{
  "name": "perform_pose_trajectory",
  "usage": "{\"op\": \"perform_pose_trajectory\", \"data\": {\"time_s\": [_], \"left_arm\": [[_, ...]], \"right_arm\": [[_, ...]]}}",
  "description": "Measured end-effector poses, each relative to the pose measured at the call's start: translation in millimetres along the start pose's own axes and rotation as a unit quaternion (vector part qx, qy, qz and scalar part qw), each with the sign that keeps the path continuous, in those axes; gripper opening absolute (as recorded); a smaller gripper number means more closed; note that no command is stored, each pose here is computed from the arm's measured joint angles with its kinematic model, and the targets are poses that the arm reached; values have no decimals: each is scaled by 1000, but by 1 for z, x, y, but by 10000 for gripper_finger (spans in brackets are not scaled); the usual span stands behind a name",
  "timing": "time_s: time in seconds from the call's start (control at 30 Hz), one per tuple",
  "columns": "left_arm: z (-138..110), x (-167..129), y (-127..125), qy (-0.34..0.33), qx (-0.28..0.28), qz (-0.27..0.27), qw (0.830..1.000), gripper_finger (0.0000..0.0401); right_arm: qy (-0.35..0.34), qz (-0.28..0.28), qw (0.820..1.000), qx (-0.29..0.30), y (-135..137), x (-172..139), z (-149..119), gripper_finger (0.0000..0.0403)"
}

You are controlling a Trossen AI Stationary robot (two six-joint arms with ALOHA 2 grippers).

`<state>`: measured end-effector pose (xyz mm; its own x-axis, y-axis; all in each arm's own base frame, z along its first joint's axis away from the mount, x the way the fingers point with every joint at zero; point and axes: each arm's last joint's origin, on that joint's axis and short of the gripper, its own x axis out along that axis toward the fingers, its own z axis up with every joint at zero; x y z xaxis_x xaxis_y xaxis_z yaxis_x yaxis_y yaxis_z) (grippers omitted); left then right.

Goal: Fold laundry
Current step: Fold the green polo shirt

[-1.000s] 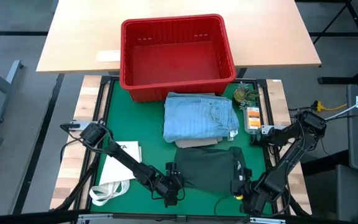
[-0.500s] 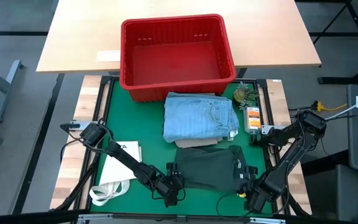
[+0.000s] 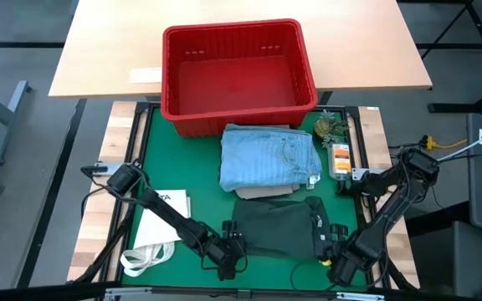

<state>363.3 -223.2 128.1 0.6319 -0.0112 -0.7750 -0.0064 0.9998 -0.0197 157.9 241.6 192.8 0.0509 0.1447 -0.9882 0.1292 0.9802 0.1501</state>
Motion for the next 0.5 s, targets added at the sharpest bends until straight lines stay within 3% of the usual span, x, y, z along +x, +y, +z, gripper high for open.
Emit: {"op": "perform_pose_trajectory", "data": {"time_s": [0.2, 0.5], "left_arm": [[13, -17, 0, -20, -2, -23, 1000, 169], [23, -28, 2, -42, 7, -27, 999, 169]], "right_arm": [[15, 8, 1000, 5, -1, 0, 1, 39], [34, 15, 999, 7, -2, -1, 2, 138]]}}
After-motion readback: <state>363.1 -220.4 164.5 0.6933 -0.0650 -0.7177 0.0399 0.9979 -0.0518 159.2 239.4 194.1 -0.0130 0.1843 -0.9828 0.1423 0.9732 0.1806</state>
